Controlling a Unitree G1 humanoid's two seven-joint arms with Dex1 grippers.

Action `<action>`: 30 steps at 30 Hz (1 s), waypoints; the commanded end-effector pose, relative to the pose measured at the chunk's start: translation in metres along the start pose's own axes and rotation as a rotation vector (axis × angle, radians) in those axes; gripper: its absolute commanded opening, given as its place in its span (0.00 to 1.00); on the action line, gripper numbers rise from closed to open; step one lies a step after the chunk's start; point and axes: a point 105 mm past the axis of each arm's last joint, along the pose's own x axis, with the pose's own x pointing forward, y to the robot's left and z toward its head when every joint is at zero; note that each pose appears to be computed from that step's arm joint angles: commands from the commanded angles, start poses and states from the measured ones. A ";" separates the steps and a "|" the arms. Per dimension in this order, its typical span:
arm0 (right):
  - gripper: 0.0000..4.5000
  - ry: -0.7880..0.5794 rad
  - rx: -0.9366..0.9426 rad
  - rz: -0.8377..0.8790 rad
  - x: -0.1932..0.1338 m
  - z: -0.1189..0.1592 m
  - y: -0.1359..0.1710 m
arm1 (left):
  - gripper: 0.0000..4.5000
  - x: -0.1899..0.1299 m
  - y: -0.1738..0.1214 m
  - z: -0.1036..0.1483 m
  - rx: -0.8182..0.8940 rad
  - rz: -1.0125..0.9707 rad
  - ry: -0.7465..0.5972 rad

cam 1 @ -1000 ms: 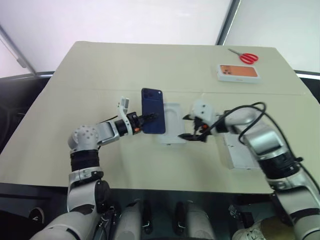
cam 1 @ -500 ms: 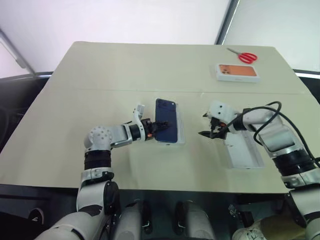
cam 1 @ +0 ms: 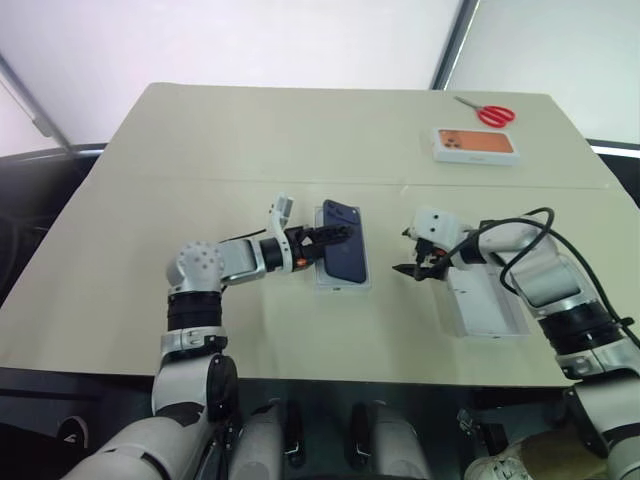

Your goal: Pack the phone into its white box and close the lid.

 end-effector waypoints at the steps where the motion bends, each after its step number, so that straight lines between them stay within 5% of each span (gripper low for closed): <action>1: 0.88 -0.026 -0.025 -0.030 -0.002 0.008 -0.007 | 0.98 -0.005 -0.021 0.010 0.058 -0.067 -0.015; 17: 0.88 -0.098 -0.039 -0.057 0.009 0.023 -0.011 | 0.98 -0.047 -0.017 0.038 0.419 0.169 -0.056; 18: 0.88 -0.121 -0.006 -0.051 0.010 0.027 -0.011 | 0.93 -0.050 -0.011 0.038 0.408 0.193 -0.055; 21: 0.68 -0.128 0.000 -0.047 0.011 0.028 -0.010 | 0.69 -0.055 0.017 0.028 0.445 0.320 0.012; 27: 0.00 -0.106 -0.031 -0.045 0.022 0.023 -0.002 | 0.01 -0.047 0.028 0.020 0.511 0.379 0.076; 30: 0.00 -0.109 -0.024 -0.056 0.030 0.023 0.001 | 0.01 -0.032 0.037 0.006 0.578 0.398 0.162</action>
